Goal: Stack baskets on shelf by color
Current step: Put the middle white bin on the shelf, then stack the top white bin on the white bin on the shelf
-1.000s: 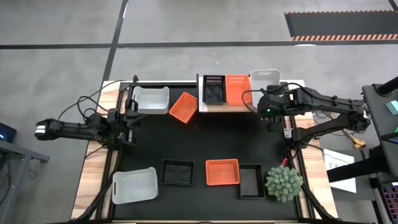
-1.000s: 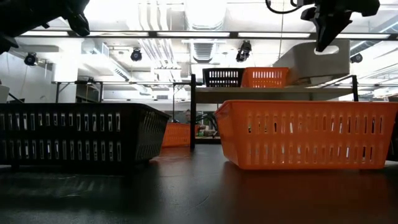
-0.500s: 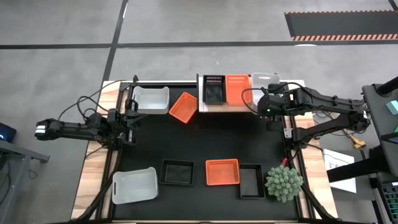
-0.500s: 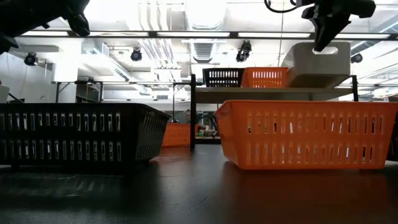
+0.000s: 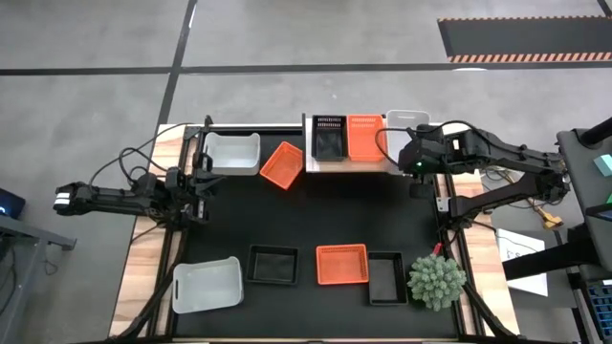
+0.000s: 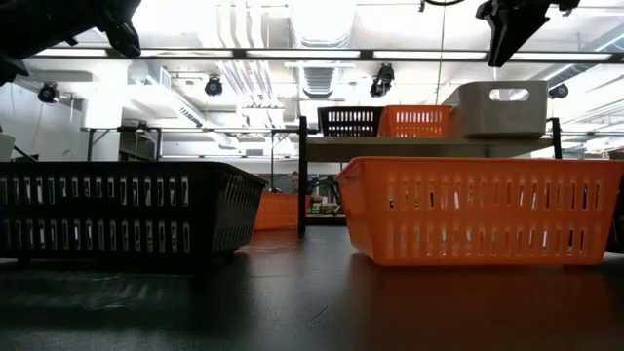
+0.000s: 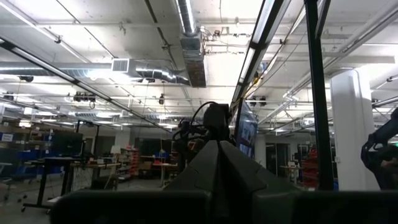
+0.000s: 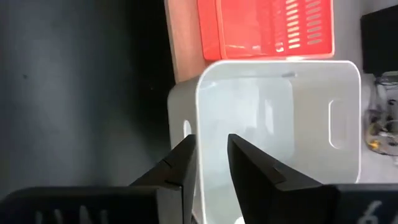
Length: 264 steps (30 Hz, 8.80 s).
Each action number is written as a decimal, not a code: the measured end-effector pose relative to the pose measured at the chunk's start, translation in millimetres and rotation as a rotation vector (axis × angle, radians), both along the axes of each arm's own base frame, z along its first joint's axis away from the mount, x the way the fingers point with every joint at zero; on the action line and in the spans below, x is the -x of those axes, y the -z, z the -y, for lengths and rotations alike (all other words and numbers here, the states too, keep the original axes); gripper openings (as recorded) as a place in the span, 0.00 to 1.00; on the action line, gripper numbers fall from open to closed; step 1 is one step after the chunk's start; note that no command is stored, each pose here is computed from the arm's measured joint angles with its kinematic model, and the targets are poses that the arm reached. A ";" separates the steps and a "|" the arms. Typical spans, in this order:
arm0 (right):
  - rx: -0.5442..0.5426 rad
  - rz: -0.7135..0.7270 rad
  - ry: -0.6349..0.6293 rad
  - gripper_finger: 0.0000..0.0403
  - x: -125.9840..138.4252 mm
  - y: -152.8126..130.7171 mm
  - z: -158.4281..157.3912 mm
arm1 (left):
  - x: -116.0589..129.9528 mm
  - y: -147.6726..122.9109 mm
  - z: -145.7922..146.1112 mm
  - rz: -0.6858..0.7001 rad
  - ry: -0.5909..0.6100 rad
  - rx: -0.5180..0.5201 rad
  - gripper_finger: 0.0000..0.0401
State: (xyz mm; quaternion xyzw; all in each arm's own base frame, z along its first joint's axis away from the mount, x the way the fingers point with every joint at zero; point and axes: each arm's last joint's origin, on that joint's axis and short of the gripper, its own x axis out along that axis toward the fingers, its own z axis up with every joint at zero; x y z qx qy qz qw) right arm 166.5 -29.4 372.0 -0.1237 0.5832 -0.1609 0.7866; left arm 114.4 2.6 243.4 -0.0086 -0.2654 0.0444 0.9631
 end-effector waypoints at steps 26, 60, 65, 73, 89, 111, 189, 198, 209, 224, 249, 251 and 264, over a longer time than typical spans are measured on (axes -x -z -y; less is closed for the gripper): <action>0.022 -0.116 0.191 0.02 2.3 29.8 1.9 | 0.2 0.0 0.0 0.003 0.000 0.000 0.00; -0.001 0.726 -0.457 0.02 -70.4 106.3 -106.4 | -0.5 1.2 0.0 -0.005 0.001 0.003 0.00; -0.042 0.781 -0.438 0.02 -67.2 122.2 -109.7 | -1.3 1.8 0.0 -0.009 0.014 0.024 0.00; -0.077 0.783 -0.401 0.02 -66.4 124.0 -109.7 | -3.9 3.7 0.0 -0.028 0.014 0.025 0.00; -0.097 0.741 -0.373 0.02 -88.5 152.2 -118.6 | -12.8 10.5 0.0 -0.076 0.106 0.200 0.00; -0.083 0.726 -0.372 0.02 -93.2 151.0 -119.5 | -56.4 38.7 -17.8 -0.516 -0.429 0.791 0.00; -0.102 0.620 -0.326 0.02 -85.6 159.9 -116.5 | -104.7 39.6 -145.4 -1.298 -0.692 0.948 0.41; -0.113 0.625 -0.311 0.02 -85.6 159.9 -116.5 | -107.5 40.0 -139.0 -1.320 -0.706 0.916 0.23; -0.133 0.629 -0.301 0.02 -85.6 160.0 -116.7 | -95.3 33.5 -129.9 -1.422 -0.724 0.926 0.01; -0.133 0.619 -0.300 0.02 -85.6 161.4 -116.8 | -63.1 -2.1 -64.7 -1.498 -0.545 0.918 0.00; -0.122 0.611 -0.317 0.02 -85.7 161.8 -116.8 | -114.0 40.0 -4.1 -1.814 -0.157 0.751 0.22; -0.146 0.611 -0.318 0.02 -85.7 161.9 -117.3 | -113.5 38.9 -4.2 -1.812 -0.150 0.739 0.27; -0.203 0.742 -0.330 0.07 -93.7 148.5 -121.4 | -95.0 -21.2 -2.4 -1.310 -0.240 0.506 0.36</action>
